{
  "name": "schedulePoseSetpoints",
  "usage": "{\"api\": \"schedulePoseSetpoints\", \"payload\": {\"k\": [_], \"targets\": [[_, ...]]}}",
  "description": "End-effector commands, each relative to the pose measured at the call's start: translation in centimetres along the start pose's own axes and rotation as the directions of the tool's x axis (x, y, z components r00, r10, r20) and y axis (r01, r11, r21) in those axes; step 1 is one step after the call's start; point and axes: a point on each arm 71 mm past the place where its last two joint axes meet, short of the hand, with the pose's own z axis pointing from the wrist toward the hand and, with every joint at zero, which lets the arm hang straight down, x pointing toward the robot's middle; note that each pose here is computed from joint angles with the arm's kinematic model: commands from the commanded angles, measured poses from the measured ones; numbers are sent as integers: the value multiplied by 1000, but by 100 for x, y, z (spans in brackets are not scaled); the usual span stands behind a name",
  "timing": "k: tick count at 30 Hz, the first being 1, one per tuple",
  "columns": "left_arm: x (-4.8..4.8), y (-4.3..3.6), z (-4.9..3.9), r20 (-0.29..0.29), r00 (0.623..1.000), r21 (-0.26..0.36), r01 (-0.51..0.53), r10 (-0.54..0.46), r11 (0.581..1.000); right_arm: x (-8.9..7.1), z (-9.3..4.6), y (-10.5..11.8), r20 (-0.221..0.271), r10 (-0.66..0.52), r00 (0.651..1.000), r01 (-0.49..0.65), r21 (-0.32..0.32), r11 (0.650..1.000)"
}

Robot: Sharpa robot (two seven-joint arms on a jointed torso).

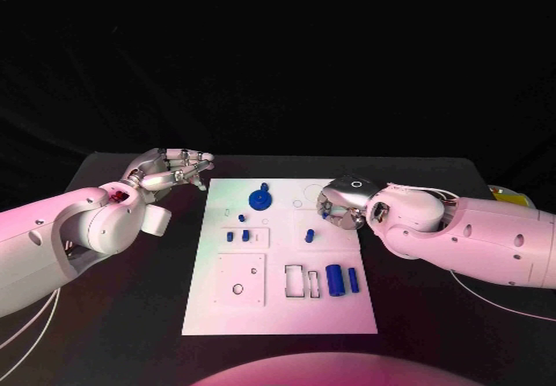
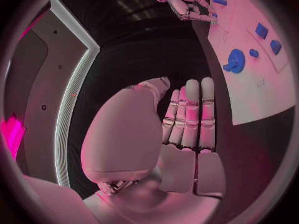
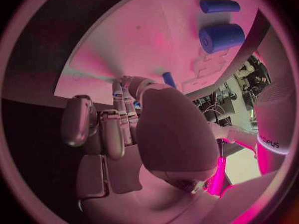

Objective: Assemble the parts on the task board

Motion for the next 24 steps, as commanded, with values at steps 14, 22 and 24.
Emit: {"api": "schedulePoseSetpoints", "payload": {"k": [14, 22, 24], "targets": [[33, 2, 3, -26, 1000, -8, -3, 3, 1000, 53, -19, 98, 4, -55, 998, 55, -5, 998], [32, 3, 3, -26, 1000, -7, -5, 5, 1000, 7, -48, 132, 52, -52, 997, 52, -4, 999], [30, 4, 3, -25, 1000, -7, -5, 5, 1000, -3, -54, 135, 60, -51, 997, 51, -3, 999]]}}
